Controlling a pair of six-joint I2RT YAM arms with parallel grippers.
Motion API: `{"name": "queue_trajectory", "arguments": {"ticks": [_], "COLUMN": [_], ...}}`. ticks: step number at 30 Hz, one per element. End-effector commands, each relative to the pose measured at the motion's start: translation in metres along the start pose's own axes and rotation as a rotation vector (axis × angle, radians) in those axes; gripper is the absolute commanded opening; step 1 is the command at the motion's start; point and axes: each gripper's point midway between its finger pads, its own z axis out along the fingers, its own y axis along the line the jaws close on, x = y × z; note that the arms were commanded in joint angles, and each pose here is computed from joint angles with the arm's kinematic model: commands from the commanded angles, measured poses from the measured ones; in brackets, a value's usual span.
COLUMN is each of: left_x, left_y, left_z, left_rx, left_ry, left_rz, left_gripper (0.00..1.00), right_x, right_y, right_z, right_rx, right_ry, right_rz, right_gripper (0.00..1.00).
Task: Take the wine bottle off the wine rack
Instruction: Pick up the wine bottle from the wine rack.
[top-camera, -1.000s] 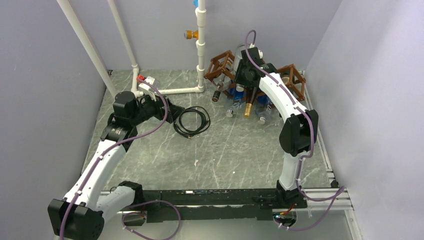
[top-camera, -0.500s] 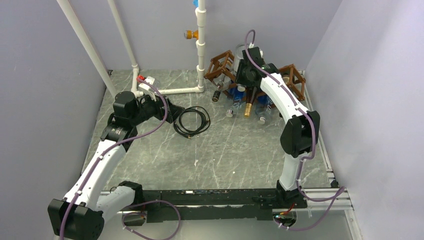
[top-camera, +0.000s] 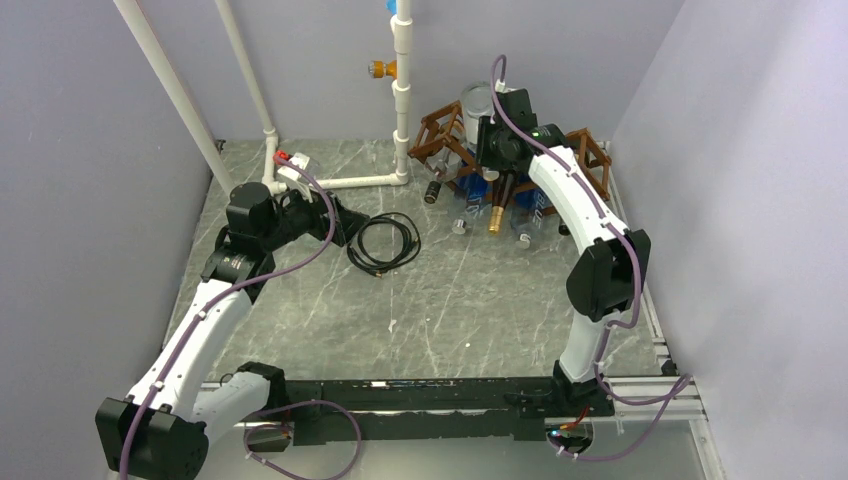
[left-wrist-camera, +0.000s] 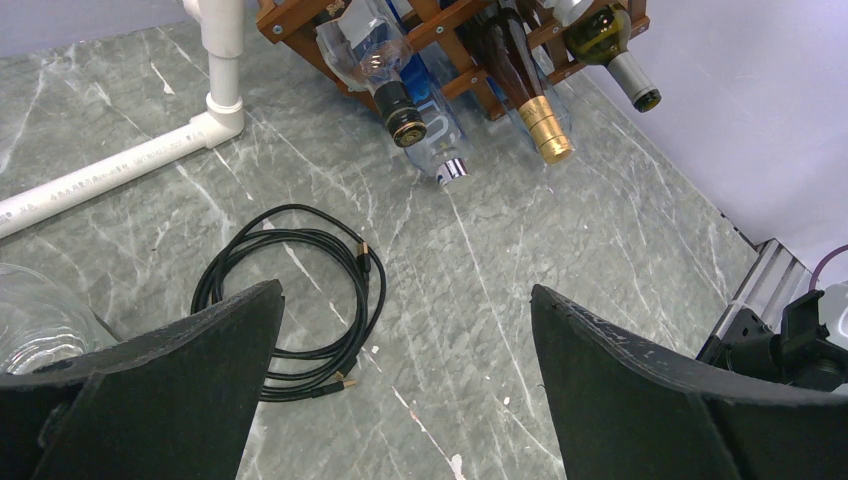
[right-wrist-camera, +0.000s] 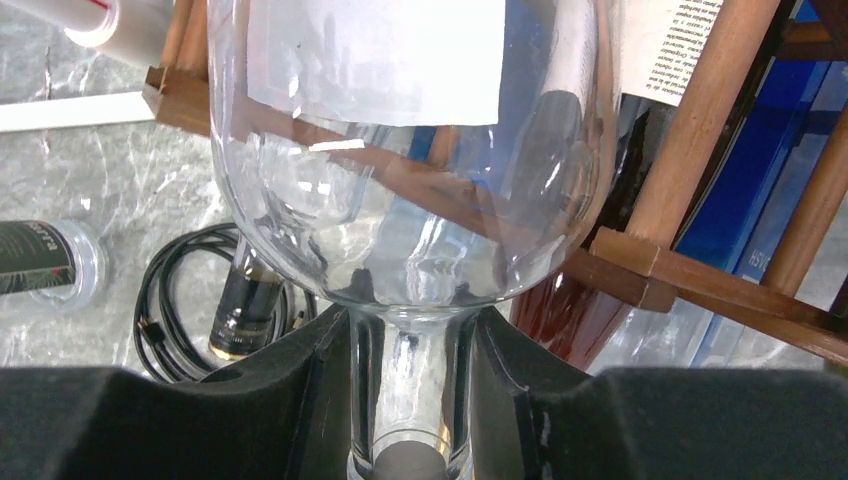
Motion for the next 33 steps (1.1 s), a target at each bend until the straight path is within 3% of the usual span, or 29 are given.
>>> {"name": "queue_trajectory", "arguments": {"ticks": [1,14,24,33], "left_x": [-0.023,-0.025,-0.023,-0.024], "left_y": [-0.008,-0.009,-0.009,-0.01], "left_z": [-0.006,-0.007,-0.005,-0.006], "left_rx": [0.018,0.023,0.025,0.031], "left_ry": [-0.054,-0.059,-0.055,-0.059], "left_rz": [0.047,0.053,0.051,0.06], "left_gripper": [0.99,0.99,0.99,0.99], "right_x": [-0.077,-0.079,-0.059,-0.027], "right_y": [0.056,0.053,0.046,0.053], "right_z": [-0.075,-0.121,-0.148,-0.175], "right_rx": [-0.216,-0.253,-0.308,-0.442], "right_ry": [-0.278,-0.361,-0.39,-0.377], "right_rz": [-0.1,-0.167,-0.202,-0.326], "right_gripper": [0.0,0.0,0.0,0.0]}}
